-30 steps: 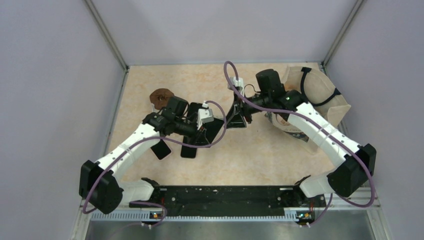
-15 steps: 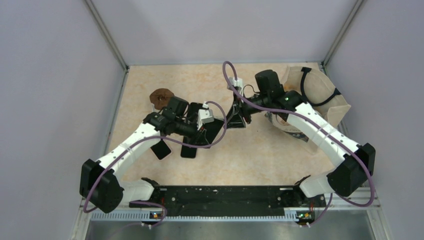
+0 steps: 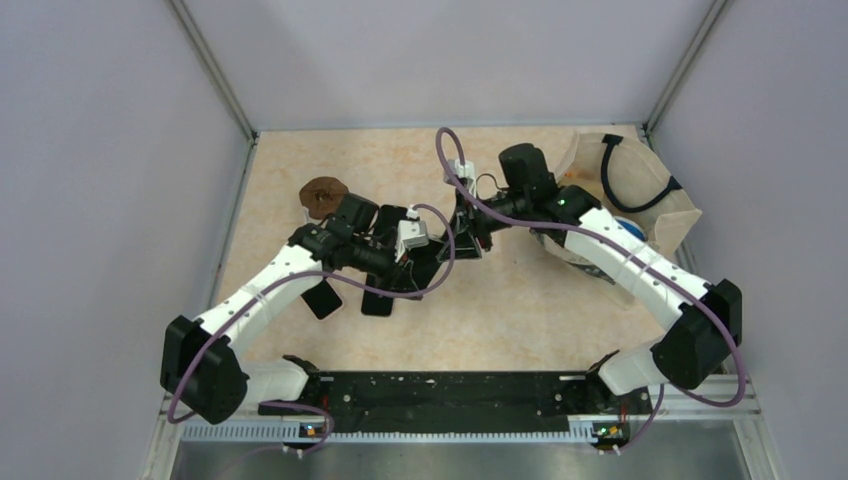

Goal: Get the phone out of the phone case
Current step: Remove the phone case from the phone.

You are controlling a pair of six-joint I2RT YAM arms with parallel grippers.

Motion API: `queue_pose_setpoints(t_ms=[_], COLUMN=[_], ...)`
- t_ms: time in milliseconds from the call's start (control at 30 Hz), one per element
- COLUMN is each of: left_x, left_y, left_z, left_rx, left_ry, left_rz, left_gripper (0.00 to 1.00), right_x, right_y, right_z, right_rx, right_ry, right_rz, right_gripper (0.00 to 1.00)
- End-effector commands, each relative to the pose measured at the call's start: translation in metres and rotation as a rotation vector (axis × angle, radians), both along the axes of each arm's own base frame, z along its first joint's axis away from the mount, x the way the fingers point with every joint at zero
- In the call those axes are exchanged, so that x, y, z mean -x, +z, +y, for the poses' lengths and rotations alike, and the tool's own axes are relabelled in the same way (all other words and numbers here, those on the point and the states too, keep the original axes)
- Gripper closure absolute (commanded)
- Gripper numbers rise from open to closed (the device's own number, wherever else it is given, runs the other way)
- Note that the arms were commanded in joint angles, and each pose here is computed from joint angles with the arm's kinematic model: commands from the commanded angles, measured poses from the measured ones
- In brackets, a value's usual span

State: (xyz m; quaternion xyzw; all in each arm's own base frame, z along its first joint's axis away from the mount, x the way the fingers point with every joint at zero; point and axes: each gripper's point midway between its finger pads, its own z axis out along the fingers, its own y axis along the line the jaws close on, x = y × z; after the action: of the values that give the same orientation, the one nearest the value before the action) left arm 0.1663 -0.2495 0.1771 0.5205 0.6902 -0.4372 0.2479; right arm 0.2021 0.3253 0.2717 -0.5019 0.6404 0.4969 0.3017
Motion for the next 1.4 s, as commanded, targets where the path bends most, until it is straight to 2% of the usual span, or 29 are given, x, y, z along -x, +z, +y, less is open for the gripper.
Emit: queue_pose_setpoints(t_ms=[0, 367, 533, 700, 833, 867, 1000, 1033, 1067, 1167, 1367], left_x=[0.029, 0.01, 0.001, -0.011, -0.026, -0.03, -0.034, -0.034, -0.032, -0.03, -0.039], left_y=[0.074, 0.083, 0.085, 0.088, 0.09, 0.089, 0.092, 0.093, 0.096, 0.104, 0.119], left_z=[-0.04, -0.047, -0.05, -0.05, -0.043, -0.04, -0.03, -0.028, -0.027, -0.023, -0.022], left_rx=[0.319, 0.305, 0.3, 0.301, 0.316, 0.318, 0.334, 0.338, 0.345, 0.369, 0.408], left_ry=[-0.3, -0.25, -0.209, -0.135, -0.049, -0.026, 0.018, 0.019, 0.016, 0.023, 0.089], left_rz=[-0.201, -0.246, -0.261, -0.268, -0.247, -0.234, -0.21, -0.213, -0.21, -0.18, -0.114], left_gripper=[1.0, 1.0, 1.0, 1.0, 1.0, 0.98, 0.65, 0.46, 0.38, 0.26, 0.22], right_x=[-0.042, 0.0, 0.017, 0.026, 0.02, 0.016, -0.005, -0.008, -0.013, -0.017, -0.017], right_y=[-0.004, -0.04, -0.047, -0.047, -0.044, -0.043, -0.041, -0.038, -0.036, -0.036, -0.035], right_z=[0.017, 0.028, 0.033, 0.033, 0.028, 0.026, 0.013, 0.009, 0.005, -0.004, -0.011], right_rx=[-0.048, -0.048, -0.056, -0.068, -0.037, -0.022, 0.029, 0.032, 0.036, 0.059, 0.072], right_ry=[-0.062, 0.102, 0.175, 0.217, 0.184, 0.163, 0.052, 0.028, 0.005, -0.031, -0.057], right_rz=[-0.176, -0.072, -0.057, -0.051, -0.122, -0.146, -0.213, -0.228, -0.241, -0.28, -0.32], right_gripper=[0.64, 0.65, 0.78, 1.0, 1.0, 1.0, 1.0, 1.0, 1.0, 1.0, 1.0])
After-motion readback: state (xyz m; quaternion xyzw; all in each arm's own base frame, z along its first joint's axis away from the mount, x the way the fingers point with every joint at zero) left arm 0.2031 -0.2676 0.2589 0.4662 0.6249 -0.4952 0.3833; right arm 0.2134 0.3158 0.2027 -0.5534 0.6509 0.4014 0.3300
